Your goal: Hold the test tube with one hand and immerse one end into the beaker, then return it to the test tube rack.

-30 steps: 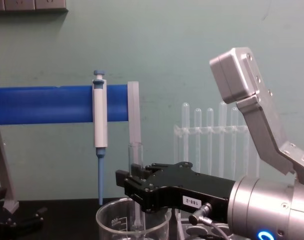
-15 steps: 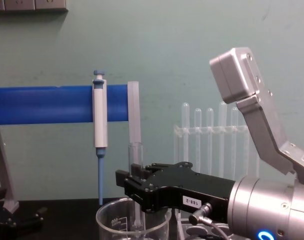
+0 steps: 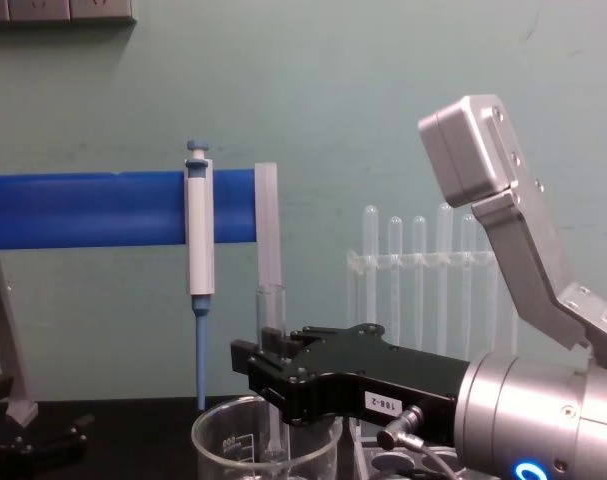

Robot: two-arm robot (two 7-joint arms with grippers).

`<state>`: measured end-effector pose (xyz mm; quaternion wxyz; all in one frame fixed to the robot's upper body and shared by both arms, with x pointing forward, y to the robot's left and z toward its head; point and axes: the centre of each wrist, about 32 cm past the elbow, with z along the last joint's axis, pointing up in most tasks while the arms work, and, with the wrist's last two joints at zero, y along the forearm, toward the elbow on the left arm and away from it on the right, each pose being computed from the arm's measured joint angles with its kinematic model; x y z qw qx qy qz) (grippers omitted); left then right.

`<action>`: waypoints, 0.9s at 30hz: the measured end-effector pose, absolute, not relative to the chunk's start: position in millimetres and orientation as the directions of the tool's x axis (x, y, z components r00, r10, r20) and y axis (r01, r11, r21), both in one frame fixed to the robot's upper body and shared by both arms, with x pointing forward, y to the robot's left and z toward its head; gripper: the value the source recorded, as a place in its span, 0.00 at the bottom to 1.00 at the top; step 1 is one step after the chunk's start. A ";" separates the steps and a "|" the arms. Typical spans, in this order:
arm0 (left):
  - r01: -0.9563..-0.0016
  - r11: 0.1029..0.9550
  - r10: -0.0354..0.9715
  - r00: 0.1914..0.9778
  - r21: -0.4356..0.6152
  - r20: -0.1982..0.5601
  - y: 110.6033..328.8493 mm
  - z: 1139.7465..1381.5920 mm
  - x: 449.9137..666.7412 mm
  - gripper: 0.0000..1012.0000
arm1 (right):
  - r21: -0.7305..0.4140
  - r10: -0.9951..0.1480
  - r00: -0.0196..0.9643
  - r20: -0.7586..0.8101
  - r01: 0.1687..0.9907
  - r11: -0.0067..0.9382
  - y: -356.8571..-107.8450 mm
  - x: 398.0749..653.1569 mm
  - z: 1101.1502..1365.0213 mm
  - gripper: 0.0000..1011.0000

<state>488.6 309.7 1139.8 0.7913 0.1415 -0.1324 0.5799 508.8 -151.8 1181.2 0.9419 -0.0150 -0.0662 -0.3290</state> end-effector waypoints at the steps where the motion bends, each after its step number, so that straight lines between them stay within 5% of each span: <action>1: -0.955 0.287 0.880 0.292 0.070 0.374 309.7 1139.8 488.6 0.99 | 0.015 -0.618 0.775 0.135 0.622 0.783 -151.8 508.8 1181.2 0.23; 27: -0.955 0.287 0.880 0.292 0.070 0.374 309.7 1139.8 488.6 0.99 | 0.015 -0.618 0.775 0.135 0.622 0.783 -151.8 508.8 1181.2 0.23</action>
